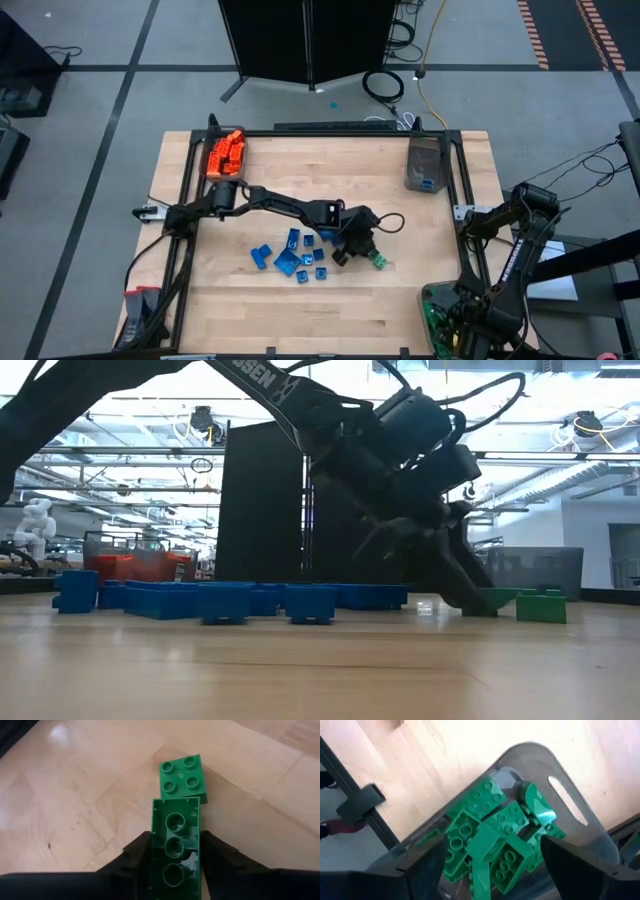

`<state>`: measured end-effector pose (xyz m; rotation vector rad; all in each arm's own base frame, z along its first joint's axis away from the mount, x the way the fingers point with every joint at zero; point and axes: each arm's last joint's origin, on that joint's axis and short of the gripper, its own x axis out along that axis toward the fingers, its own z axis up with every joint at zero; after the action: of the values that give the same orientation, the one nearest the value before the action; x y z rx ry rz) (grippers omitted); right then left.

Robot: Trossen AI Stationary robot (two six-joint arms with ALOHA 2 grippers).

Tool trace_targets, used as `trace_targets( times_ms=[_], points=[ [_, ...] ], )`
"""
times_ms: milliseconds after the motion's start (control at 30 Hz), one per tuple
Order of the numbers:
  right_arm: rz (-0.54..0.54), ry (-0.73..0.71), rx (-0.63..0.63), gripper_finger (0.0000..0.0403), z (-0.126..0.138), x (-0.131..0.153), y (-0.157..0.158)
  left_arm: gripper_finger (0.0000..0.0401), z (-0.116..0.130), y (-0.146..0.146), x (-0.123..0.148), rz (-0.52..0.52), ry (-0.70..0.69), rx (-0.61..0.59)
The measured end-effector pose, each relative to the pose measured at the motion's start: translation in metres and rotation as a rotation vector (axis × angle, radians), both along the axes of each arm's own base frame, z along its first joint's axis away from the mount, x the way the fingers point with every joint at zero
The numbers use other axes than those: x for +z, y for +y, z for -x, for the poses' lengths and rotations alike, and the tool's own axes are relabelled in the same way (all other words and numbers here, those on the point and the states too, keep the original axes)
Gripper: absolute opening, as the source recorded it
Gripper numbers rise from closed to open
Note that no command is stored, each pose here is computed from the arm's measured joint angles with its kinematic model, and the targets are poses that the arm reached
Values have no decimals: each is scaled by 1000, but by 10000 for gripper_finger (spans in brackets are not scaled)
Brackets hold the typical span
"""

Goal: Sort blocks
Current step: Put the green game piece into the bottom right black bin

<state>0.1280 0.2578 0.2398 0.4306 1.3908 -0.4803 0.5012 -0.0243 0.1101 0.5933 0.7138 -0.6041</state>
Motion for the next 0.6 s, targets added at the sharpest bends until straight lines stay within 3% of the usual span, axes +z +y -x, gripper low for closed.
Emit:
trace_targets(
  times_ms=[200, 367, 600],
  points=[
    [18, -37, -24, 309, -8, 0, -4, 128, -3, 3, 6, 170, 63, 207],
    [90, -223, -98, 309, -17, 2, -9, 127, -4, 3, 28, 325, 119, 392],
    [239, -544, -219, 309, -30, 7, -20, 127, 3, -3, 115, 473, -49, 438]
  ],
)
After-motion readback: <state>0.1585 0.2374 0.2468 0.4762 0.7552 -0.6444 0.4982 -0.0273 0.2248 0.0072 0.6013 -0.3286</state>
